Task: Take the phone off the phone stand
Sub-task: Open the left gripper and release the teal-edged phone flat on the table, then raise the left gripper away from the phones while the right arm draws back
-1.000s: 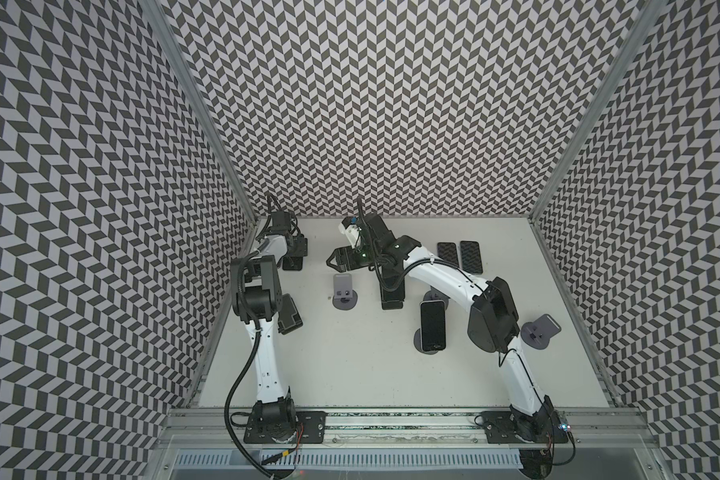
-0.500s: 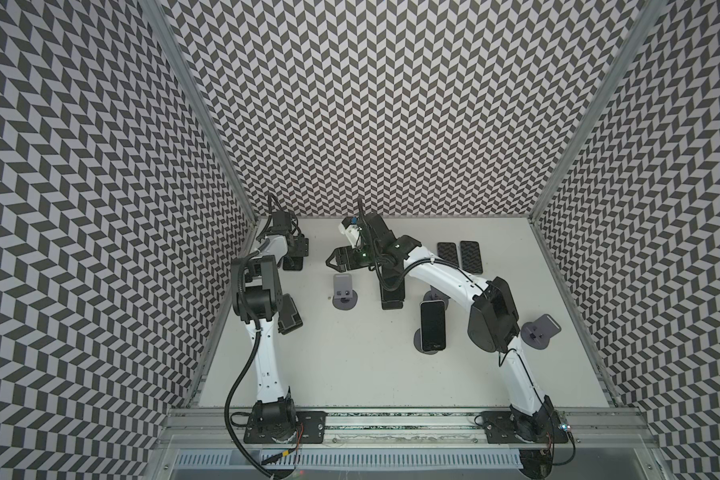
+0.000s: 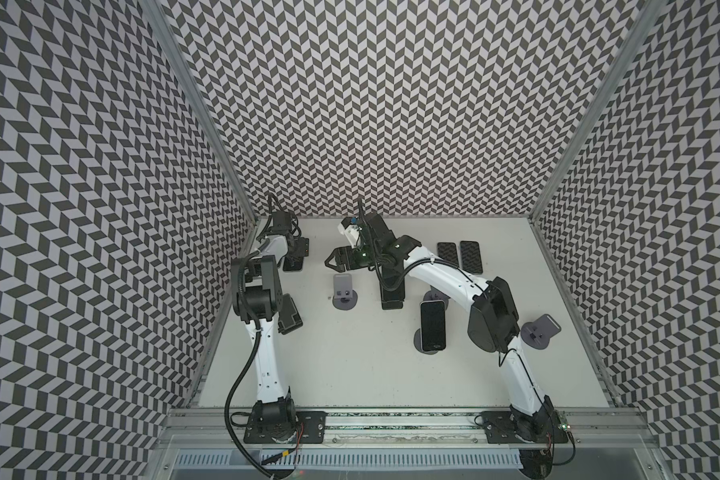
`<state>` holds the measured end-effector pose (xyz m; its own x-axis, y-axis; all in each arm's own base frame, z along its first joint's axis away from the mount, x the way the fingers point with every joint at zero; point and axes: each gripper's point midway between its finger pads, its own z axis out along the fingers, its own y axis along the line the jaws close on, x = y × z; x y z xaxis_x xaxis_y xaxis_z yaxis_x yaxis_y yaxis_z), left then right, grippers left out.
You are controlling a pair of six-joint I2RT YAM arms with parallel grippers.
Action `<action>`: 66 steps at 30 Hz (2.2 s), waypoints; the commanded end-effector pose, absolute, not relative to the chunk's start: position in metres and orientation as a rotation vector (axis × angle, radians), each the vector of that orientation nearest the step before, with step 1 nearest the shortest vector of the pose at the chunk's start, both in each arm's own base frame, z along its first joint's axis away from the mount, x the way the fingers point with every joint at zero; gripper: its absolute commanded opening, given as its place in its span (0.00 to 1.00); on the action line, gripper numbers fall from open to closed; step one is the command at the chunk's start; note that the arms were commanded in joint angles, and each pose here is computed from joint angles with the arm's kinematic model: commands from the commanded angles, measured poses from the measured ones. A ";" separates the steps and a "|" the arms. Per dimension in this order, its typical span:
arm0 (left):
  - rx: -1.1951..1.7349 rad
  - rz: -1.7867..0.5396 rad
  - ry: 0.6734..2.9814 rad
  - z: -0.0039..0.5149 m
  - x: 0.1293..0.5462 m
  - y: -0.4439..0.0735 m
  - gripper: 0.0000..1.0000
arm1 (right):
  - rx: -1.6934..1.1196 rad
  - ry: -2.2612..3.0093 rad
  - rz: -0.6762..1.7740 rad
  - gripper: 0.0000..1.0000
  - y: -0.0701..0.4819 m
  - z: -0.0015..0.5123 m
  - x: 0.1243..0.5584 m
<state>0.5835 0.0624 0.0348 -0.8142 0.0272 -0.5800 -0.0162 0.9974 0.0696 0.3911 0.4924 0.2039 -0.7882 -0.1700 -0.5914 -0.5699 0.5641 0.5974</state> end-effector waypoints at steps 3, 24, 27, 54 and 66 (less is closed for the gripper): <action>0.044 0.099 2.620 0.001 0.569 0.057 0.78 | -0.587 2.286 1.148 0.74 0.496 0.209 0.397; 0.029 0.115 2.550 0.035 0.588 0.058 0.85 | -0.583 2.244 1.136 0.75 0.489 0.237 0.399; 0.024 0.121 2.533 0.046 0.589 0.056 0.86 | -0.567 2.220 1.127 0.75 0.483 0.250 0.404; 0.093 0.078 2.268 0.209 0.550 -0.036 0.88 | -0.543 2.115 0.971 0.79 0.407 0.330 0.377; 0.282 -0.092 2.176 0.250 0.470 -0.125 0.87 | -0.408 2.084 0.895 0.79 0.335 0.346 0.328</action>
<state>0.4828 -0.1133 0.2307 -0.5992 0.1767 -0.7809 0.2065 0.9764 0.0626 0.3298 0.3487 0.3207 -0.6691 -0.0548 -0.7411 -0.5652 0.6851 0.4596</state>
